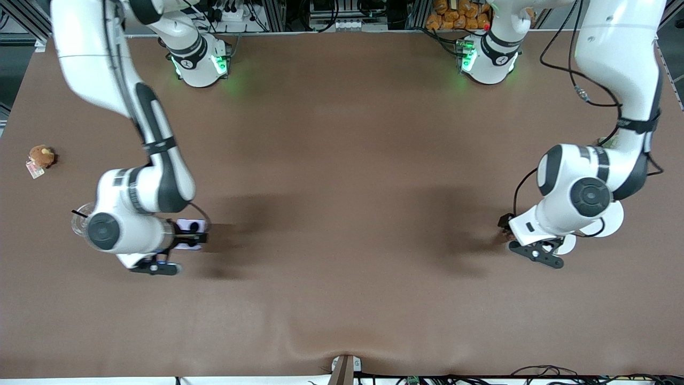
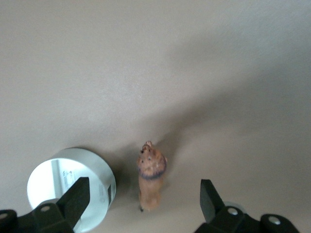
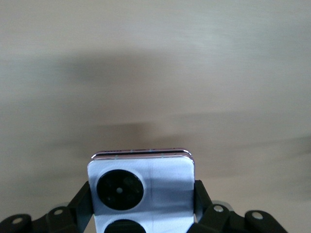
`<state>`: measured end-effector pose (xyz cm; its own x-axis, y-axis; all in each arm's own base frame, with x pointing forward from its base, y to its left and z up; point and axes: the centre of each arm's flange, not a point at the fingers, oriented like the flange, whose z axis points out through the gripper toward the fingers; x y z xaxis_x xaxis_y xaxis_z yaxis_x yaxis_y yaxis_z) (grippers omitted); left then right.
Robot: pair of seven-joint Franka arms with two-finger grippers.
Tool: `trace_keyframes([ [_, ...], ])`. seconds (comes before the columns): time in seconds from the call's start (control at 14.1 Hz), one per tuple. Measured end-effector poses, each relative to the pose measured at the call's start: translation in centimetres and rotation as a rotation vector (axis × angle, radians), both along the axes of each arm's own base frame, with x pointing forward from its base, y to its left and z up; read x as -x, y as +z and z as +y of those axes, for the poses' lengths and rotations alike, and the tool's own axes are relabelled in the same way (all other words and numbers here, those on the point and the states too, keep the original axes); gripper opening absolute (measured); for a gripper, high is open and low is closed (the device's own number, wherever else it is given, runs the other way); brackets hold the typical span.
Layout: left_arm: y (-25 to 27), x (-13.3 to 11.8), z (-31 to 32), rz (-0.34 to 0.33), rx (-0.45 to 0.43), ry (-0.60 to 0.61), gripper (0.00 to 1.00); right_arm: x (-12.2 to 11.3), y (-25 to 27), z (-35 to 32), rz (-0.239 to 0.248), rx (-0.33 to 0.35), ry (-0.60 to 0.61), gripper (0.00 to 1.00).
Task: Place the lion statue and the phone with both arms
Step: 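Lower the lion beside the lamp while the right gripper carries the phone, then open the left gripper and withdraw while the right gripper moves the phone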
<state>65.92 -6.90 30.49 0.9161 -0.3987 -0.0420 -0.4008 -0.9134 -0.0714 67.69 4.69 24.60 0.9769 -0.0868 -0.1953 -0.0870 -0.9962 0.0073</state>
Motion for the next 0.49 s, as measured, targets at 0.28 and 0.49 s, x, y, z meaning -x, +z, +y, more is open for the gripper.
trace_keyframes([
  [0.28,6.4,-0.1,-0.3,0.036,0.068,0.073,1.00,0.9,-2.1,-3.6,0.010,0.000,-0.033,0.84],
  [0.49,11.2,-0.3,-1.4,0.050,0.105,0.107,1.00,1.5,-3.8,-5.2,-0.006,0.009,-0.054,0.84],
])
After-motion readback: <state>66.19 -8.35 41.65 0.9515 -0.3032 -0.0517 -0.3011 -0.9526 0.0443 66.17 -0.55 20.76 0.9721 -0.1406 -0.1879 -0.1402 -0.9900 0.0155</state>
